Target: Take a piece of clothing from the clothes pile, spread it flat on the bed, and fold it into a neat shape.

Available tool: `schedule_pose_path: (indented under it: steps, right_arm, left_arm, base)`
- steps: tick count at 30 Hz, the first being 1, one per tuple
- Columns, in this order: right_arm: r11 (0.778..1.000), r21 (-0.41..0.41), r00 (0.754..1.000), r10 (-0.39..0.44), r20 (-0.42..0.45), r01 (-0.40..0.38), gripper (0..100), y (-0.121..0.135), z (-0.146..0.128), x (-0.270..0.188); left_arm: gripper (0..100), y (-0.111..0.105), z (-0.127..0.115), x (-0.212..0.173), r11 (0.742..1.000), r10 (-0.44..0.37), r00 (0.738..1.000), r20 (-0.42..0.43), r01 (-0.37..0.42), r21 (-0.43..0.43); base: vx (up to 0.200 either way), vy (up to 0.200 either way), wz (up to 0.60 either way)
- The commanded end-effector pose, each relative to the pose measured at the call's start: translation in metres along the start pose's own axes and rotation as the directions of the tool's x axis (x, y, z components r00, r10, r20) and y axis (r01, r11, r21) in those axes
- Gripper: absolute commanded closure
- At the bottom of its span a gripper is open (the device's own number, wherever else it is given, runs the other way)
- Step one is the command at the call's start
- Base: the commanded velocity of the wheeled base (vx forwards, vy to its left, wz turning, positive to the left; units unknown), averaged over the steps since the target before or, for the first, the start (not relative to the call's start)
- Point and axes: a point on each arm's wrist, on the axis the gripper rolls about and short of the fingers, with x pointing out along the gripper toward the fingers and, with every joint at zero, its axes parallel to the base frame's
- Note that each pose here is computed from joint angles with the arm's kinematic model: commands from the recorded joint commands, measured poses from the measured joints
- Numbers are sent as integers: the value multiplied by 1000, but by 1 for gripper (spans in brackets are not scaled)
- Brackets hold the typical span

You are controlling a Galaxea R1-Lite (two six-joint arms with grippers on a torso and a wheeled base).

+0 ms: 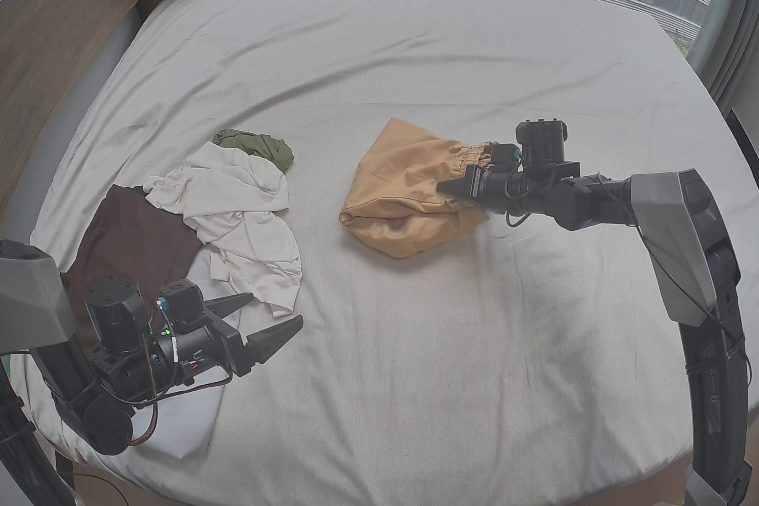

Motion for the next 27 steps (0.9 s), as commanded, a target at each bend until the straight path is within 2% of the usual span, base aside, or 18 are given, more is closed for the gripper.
schedule_pose_path:
  steps: [1,6,7,16,22,27]
  right_arm:
    - [998,-55,998,22,65,-19,100,18,21,-15]
    - [997,-67,997,27,72,-23,100,14,12,-12]
    - [998,-66,997,26,70,-22,0,13,10,-11]
    - [999,-41,999,-17,40,19,0,6,-9,-8]
    - [999,-37,999,-31,12,31,0,16,-17,-31]
    - [994,-56,995,-91,-31,89,0,24,-33,-68]
  left_arm:
    - [0,0,-1,1,1000,-4,1000,-5,4,-1]
    - [0,0,-2,1,1000,-4,1000,-7,3,-2]
    - [0,0,-2,1,1000,-4,1000,-7,4,-1]
    - [0,0,-1,1,1000,-4,1000,-6,4,0]
    - [0,-1,-1,1,1000,-6,1000,-4,6,2]
    - [0,0,-1,1,1000,-7,1000,-6,7,-1]
  base:
    - [0,0,0]
    - [0,0,0]
    - [0,0,0]
    - [0,0,0]
    - [0,0,0]
    - [0,0,0]
